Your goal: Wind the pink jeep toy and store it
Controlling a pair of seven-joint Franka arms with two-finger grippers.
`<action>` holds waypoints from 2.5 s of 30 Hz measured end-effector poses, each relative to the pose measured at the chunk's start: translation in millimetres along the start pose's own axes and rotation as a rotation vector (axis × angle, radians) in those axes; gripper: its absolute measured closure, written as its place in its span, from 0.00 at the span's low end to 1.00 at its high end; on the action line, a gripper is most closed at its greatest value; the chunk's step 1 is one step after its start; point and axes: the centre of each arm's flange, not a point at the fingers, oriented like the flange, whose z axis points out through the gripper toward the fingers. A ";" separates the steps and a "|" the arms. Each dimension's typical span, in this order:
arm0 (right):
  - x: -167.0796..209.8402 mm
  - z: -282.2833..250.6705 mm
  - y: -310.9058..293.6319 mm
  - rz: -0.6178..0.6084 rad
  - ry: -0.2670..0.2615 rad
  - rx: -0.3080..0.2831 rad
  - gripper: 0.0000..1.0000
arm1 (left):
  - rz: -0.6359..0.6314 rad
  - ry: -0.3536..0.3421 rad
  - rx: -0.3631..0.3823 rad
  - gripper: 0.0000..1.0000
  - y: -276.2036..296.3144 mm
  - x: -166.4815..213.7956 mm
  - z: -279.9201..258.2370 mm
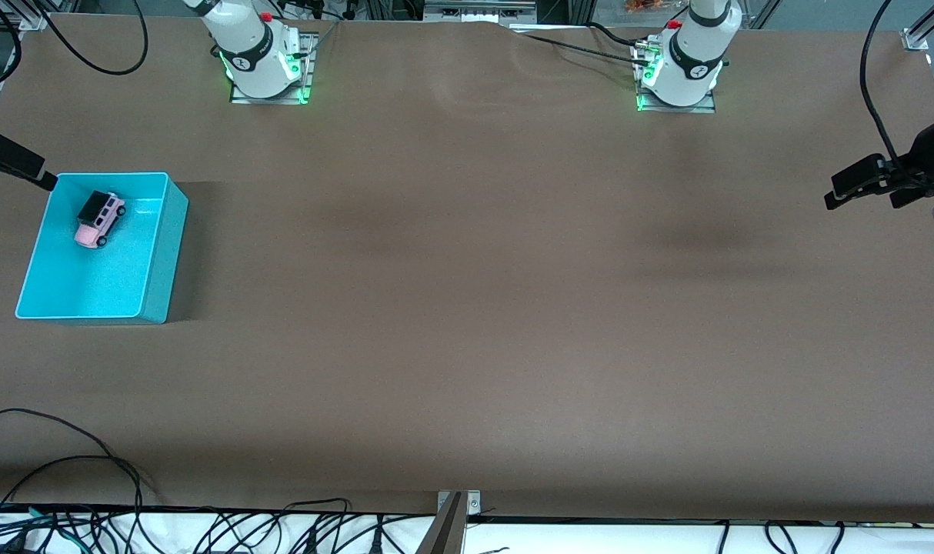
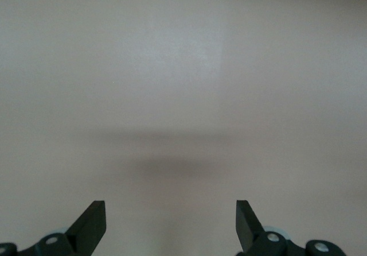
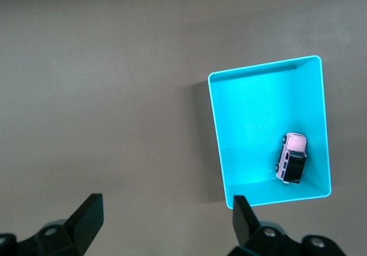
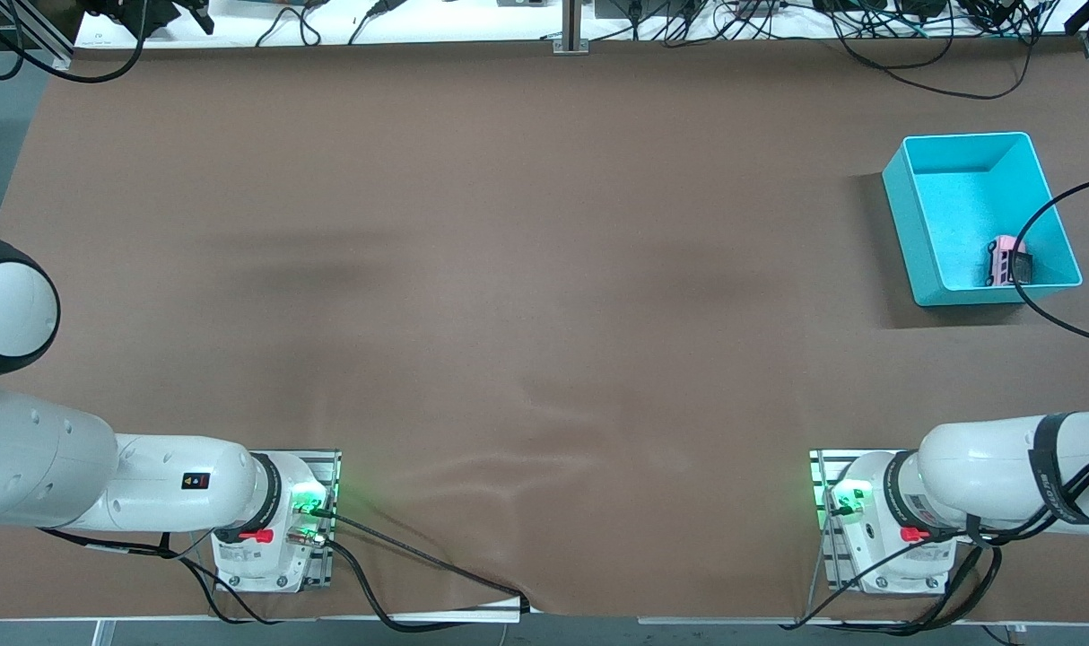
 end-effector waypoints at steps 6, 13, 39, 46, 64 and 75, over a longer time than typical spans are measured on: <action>0.0 0.0 0.0 0.000 0.000 0.000 0.00 | -0.001 -0.031 0.002 0.00 0.1 8.8 17.3; 0.0 0.0 0.2 0.000 0.000 0.000 0.00 | -0.002 -0.046 0.003 0.00 0.1 13.5 26.3; 0.1 -0.1 0.3 -0.001 0.001 0.000 0.00 | 0.009 -0.043 0.004 0.00 5.9 14.2 27.0; 0.1 -0.1 0.2 -0.002 0.001 0.000 0.00 | 0.009 -0.042 0.004 0.00 6.3 14.2 26.9; 0.1 0.0 -0.1 -0.004 0.001 0.000 0.00 | 0.012 -0.042 0.003 0.00 8.1 14.2 27.0; 0.1 0.0 -0.1 -0.004 0.001 0.000 0.00 | 0.013 -0.042 0.003 0.00 8.1 14.2 27.0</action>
